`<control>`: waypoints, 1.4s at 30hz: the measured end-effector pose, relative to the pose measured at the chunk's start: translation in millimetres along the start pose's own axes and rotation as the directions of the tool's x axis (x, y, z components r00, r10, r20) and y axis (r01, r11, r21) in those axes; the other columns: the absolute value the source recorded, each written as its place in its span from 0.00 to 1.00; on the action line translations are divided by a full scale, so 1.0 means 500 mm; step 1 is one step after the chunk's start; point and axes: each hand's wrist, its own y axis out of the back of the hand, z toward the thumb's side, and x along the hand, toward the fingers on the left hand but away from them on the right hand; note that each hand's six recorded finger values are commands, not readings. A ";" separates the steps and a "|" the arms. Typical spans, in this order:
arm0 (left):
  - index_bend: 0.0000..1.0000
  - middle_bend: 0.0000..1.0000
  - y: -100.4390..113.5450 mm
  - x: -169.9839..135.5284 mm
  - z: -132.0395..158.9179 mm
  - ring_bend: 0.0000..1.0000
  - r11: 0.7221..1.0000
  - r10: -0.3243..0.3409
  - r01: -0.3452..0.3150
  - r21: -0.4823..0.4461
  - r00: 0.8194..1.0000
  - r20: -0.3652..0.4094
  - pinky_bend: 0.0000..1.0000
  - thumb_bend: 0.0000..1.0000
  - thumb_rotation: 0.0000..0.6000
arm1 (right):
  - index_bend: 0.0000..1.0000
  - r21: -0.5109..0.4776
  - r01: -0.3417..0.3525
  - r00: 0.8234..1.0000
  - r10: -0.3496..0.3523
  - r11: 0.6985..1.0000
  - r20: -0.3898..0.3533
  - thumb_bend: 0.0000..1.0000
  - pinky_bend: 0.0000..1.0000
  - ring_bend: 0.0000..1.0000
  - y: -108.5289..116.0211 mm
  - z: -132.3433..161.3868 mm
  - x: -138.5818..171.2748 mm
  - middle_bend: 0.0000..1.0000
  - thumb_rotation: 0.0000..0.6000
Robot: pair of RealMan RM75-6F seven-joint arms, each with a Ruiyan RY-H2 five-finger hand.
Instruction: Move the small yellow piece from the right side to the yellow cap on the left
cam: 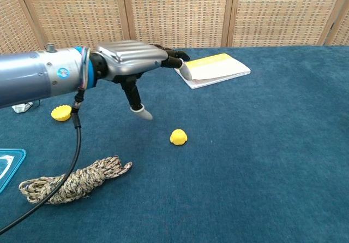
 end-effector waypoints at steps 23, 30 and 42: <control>0.39 0.00 -0.098 0.085 0.051 0.00 0.991 -0.115 0.115 0.069 0.993 0.001 0.00 0.21 1.00 | 0.00 -0.020 0.011 0.999 -0.011 1.000 0.040 0.00 0.00 0.00 0.008 -0.027 -0.004 0.00 1.00; 0.39 0.00 -0.109 0.090 0.043 0.00 0.991 -0.117 0.118 0.068 0.993 -0.017 0.00 0.23 1.00 | 0.00 -0.032 0.009 0.999 -0.008 0.999 0.041 0.00 0.00 0.00 0.009 -0.029 -0.006 0.00 1.00; 0.41 0.00 -0.131 0.102 0.048 0.00 0.987 -0.145 0.146 0.062 0.989 -0.010 0.00 0.24 1.00 | 0.00 -0.037 0.008 0.999 -0.006 0.999 0.052 0.00 0.00 0.00 0.009 -0.035 -0.009 0.00 1.00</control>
